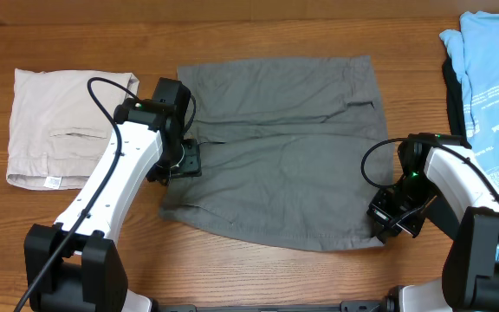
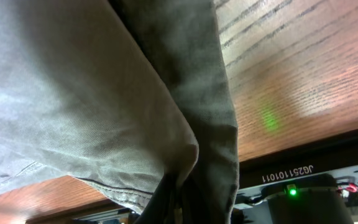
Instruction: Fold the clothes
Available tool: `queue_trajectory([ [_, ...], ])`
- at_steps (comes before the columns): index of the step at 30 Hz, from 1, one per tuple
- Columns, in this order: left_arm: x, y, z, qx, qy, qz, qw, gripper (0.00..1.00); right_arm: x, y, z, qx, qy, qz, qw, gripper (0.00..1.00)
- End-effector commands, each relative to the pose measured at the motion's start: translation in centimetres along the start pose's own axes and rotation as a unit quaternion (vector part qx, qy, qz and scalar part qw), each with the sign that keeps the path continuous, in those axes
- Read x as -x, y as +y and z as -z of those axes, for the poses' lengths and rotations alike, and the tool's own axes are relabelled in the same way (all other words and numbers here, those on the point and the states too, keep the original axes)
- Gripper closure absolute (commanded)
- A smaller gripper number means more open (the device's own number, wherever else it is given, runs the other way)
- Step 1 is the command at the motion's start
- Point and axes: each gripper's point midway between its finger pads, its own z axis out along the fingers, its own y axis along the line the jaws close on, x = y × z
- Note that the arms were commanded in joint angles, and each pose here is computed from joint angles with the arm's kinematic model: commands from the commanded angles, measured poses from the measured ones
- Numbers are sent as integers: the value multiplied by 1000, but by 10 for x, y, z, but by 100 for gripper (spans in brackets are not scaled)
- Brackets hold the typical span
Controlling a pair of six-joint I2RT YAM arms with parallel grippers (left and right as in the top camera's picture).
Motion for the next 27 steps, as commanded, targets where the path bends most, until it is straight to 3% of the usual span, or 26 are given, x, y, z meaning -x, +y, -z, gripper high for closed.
queue_trajectory([
  [1, 0, 1, 1, -2, 0, -9, 1000, 40, -2, 0, 3, 4, -1, -11, 1000, 96],
  [12, -1, 1, 1, -2, 0, -9, 1000, 41, -11, -22, 2, -63, 0, -59, 996, 96],
  [15, -1, 1, 1, -2, 1, -9, 1000, 41, -12, -20, 1, -66, 0, -53, 996, 79],
  [18, -3, 2, 1, 0, 6, -8, 1000, 43, -16, -19, 1, -68, 6, -50, 996, 69],
  [23, 13, -5, 13, -14, -25, -9, 1000, 46, -5, -5, 22, -41, -21, -38, 998, 61],
  [27, 47, -35, 50, -84, -88, -16, 992, 50, 19, 31, 76, 23, -97, 25, 995, 59],
])
